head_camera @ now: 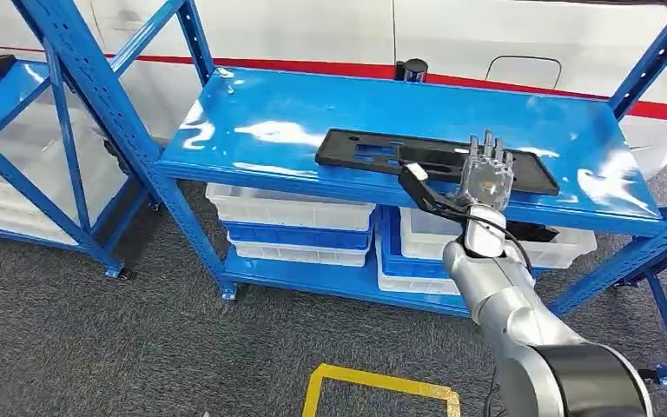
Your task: Take the parts from the cabinet and place them on the table.
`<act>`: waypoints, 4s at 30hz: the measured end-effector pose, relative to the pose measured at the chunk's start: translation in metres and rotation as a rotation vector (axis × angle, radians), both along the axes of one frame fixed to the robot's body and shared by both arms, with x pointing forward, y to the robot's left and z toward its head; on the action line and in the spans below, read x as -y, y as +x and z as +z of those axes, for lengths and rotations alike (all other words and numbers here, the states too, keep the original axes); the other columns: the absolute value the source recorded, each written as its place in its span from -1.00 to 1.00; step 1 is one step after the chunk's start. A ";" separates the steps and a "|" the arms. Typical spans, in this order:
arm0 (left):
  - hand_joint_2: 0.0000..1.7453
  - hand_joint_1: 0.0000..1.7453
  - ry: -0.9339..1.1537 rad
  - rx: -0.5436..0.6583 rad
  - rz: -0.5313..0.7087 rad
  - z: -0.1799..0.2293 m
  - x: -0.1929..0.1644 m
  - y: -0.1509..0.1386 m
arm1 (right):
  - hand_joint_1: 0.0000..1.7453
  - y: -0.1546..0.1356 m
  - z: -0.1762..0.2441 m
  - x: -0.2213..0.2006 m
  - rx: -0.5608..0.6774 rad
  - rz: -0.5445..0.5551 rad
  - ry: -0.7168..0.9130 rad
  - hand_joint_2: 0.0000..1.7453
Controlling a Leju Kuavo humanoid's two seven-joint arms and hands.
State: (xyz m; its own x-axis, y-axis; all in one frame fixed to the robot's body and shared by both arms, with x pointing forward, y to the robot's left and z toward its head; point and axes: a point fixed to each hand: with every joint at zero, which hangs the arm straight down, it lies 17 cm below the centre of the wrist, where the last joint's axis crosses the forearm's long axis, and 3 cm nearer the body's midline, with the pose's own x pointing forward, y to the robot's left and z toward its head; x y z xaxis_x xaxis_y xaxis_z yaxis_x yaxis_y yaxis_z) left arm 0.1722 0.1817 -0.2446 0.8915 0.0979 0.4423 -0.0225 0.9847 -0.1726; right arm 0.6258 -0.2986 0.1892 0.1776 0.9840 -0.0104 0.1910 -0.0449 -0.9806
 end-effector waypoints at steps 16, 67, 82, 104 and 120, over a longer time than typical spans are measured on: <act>-1.00 -1.00 -0.002 0.002 -0.001 0.000 0.001 0.000 | -1.00 0.007 0.020 0.001 0.034 0.008 -0.002 1.00; -1.00 -1.00 -0.035 0.024 -0.011 0.006 0.011 0.010 | -1.00 -0.002 -0.010 -0.001 -0.025 0.002 0.011 1.00; -1.00 -1.00 -0.040 0.024 -0.026 0.007 0.013 0.010 | -1.00 -0.002 -0.010 0.013 -0.025 -0.019 0.006 1.00; -1.00 -1.00 -0.031 0.023 -0.015 0.006 0.011 0.011 | -1.00 -0.003 -0.012 0.006 -0.032 -0.007 0.011 1.00; -1.00 -1.00 -0.036 0.031 -0.028 0.007 0.012 0.011 | -1.00 -0.003 -0.014 0.002 -0.037 -0.002 0.015 1.00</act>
